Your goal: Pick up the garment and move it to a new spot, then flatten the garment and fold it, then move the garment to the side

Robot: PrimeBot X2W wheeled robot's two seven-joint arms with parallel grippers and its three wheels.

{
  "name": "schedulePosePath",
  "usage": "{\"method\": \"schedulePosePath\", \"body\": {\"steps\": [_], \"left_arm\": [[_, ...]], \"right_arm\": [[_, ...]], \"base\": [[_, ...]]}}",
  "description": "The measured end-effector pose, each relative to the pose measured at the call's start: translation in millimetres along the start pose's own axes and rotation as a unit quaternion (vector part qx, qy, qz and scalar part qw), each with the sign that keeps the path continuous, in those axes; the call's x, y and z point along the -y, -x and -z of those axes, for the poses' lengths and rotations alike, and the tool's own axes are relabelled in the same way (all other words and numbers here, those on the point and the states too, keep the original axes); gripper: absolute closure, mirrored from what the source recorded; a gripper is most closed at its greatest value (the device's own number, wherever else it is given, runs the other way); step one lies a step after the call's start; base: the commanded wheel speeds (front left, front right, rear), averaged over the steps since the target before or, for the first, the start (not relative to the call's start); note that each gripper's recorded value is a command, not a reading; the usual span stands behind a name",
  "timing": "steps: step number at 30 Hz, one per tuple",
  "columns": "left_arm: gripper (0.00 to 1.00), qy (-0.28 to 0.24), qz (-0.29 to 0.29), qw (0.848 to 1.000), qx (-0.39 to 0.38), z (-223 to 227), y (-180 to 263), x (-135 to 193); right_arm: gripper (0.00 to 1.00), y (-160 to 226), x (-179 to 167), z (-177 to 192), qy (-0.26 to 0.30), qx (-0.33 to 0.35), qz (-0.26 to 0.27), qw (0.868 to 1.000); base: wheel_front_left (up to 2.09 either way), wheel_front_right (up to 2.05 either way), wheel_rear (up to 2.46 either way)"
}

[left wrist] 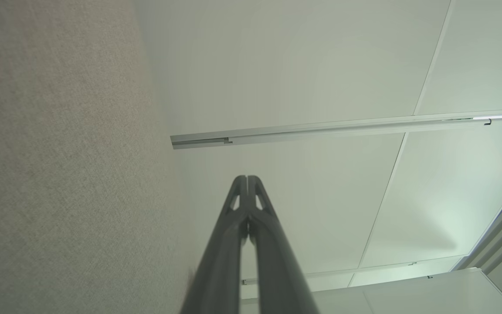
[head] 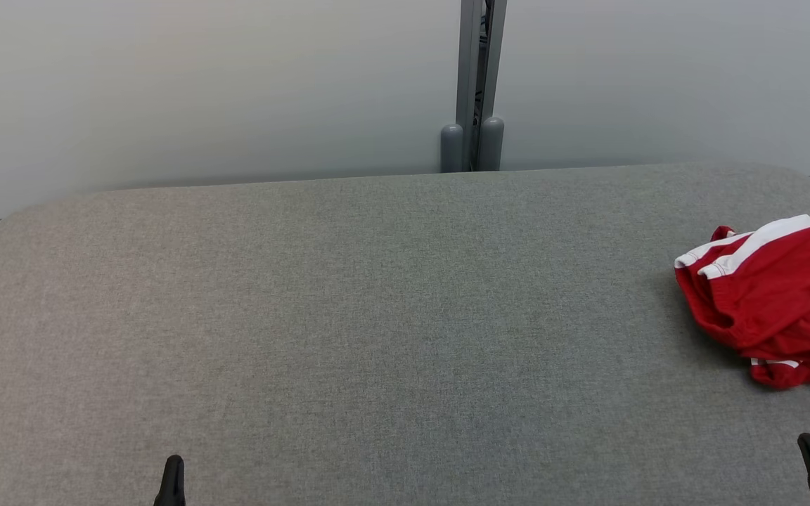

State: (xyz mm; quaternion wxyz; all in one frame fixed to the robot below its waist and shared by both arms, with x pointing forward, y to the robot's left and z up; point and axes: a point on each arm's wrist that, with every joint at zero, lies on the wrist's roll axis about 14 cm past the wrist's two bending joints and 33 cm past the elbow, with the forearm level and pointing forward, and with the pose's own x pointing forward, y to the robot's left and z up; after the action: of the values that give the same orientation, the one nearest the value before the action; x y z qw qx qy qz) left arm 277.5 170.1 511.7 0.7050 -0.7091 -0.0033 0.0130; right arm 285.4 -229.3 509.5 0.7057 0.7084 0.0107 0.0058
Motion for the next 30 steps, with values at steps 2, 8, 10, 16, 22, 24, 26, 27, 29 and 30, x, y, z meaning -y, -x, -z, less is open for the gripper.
{"method": "schedulePosePath", "body": {"steps": [2,8,10,16,22,24,26,27,29,30], "left_arm": [[1.00,0.000,0.000,1.000,0.000,-0.1,0.0,0.0],[1.00,0.000,0.000,1.000,0.000,-0.1,0.0,0.0],[1.00,0.000,0.000,1.000,0.000,-0.1,0.0,0.0],[1.00,0.000,0.000,1.000,0.000,0.0,0.0,0.0],[1.00,0.000,0.000,1.000,0.000,0.0,0.0,0.0],[1.00,0.000,0.000,1.000,0.000,-0.1,0.0,0.0],[1.00,0.000,0.000,1.000,0.000,-0.2,0.0,0.0],[1.00,0.000,0.000,1.000,0.000,-0.1,0.0,0.0],[1.00,0.000,0.000,1.000,-0.001,0.1,0.0,0.0],[1.00,0.000,0.000,1.000,-0.001,0.1,0.0,0.0]], "right_arm": [[1.00,0.0,0.0,0.0,0.000,0.000,0.000,1.000],[1.00,0.0,0.1,0.0,0.000,0.000,0.000,1.000],[1.00,0.0,0.0,0.0,0.000,0.000,0.000,1.000],[1.00,0.0,0.0,0.0,0.000,0.000,0.000,1.000],[1.00,0.0,0.1,0.0,0.000,0.000,0.000,1.000],[1.00,0.0,0.0,0.0,0.000,0.000,0.000,1.000],[1.00,0.0,0.1,0.1,0.000,0.000,0.000,1.000],[1.00,0.0,0.1,0.1,0.000,0.000,0.000,1.000],[1.00,0.0,0.1,0.1,0.000,0.000,0.000,1.000],[1.00,0.0,0.1,0.1,0.000,0.000,0.000,1.000]], "base": [[0.00,0.00,0.00],[0.00,0.00,0.00],[0.00,0.00,0.00],[0.00,0.00,0.00],[0.00,0.00,0.00],[0.00,0.00,0.00],[0.00,0.00,0.00],[0.00,0.00,0.00],[0.00,0.00,0.00],[0.00,0.00,0.00]]}}
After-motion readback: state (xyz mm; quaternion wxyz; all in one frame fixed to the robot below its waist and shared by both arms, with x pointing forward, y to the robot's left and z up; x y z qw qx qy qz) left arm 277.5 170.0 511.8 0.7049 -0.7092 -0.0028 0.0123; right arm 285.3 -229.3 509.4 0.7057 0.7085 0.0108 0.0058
